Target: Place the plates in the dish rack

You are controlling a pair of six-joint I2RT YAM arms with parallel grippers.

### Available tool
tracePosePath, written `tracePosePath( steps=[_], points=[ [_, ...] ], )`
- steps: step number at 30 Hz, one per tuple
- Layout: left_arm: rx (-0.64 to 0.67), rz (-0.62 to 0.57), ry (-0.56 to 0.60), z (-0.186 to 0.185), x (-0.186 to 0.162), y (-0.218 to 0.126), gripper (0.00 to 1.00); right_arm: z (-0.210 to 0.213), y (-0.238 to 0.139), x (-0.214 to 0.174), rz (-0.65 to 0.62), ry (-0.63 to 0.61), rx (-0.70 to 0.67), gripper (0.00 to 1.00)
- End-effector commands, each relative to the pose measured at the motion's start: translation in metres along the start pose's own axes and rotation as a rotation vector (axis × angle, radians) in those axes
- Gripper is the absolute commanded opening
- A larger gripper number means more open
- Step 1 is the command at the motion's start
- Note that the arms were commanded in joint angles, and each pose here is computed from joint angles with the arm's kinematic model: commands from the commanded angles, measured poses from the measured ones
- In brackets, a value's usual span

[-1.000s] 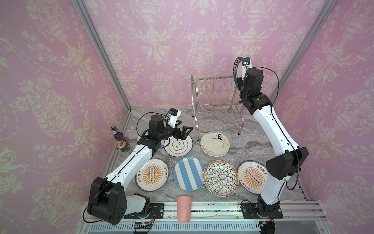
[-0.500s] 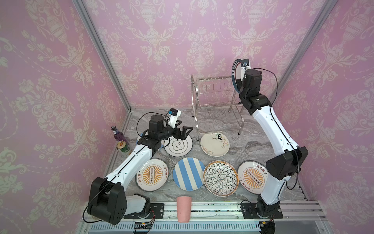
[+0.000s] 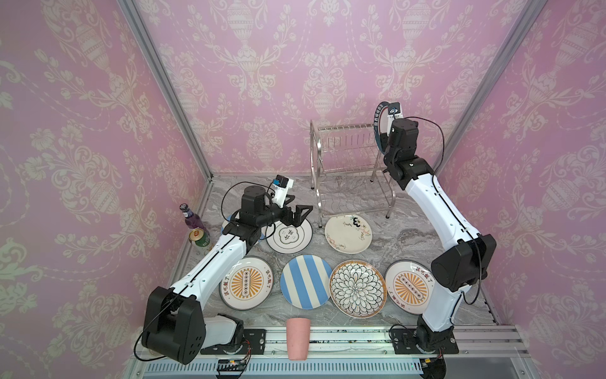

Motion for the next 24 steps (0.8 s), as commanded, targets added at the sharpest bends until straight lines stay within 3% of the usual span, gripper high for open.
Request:
tracePosePath(
  steps=[1,7,9,10,24],
  points=[
    [0.011,0.022,0.007,0.004,-0.006,-0.001,0.99,-0.007,-0.002,0.003,-0.016,0.049,-0.009,0.02],
    [0.009,0.023,0.006,0.004,-0.006,0.0,0.99,-0.005,0.0,0.005,-0.017,0.049,0.002,0.08],
    [0.009,0.023,0.004,0.004,-0.006,0.0,0.99,-0.005,0.001,0.008,-0.016,0.047,0.006,0.24],
    [0.009,0.022,0.005,0.004,-0.005,0.0,0.99,-0.005,0.001,0.008,-0.016,0.048,0.007,0.26],
    [0.004,0.018,0.004,0.004,-0.005,0.0,0.99,-0.016,-0.004,0.029,-0.048,0.001,-0.016,0.31]
  ],
)
Point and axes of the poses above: each gripper's point midway between its finger pads, its own y axis out along the fingers, its own z axis along the line the jaws close on, x = y × z, the point moved 5 cm from there along -y, back along the fingers, and after that the axes turned 6 degrees about y, right-handed, at the moved point
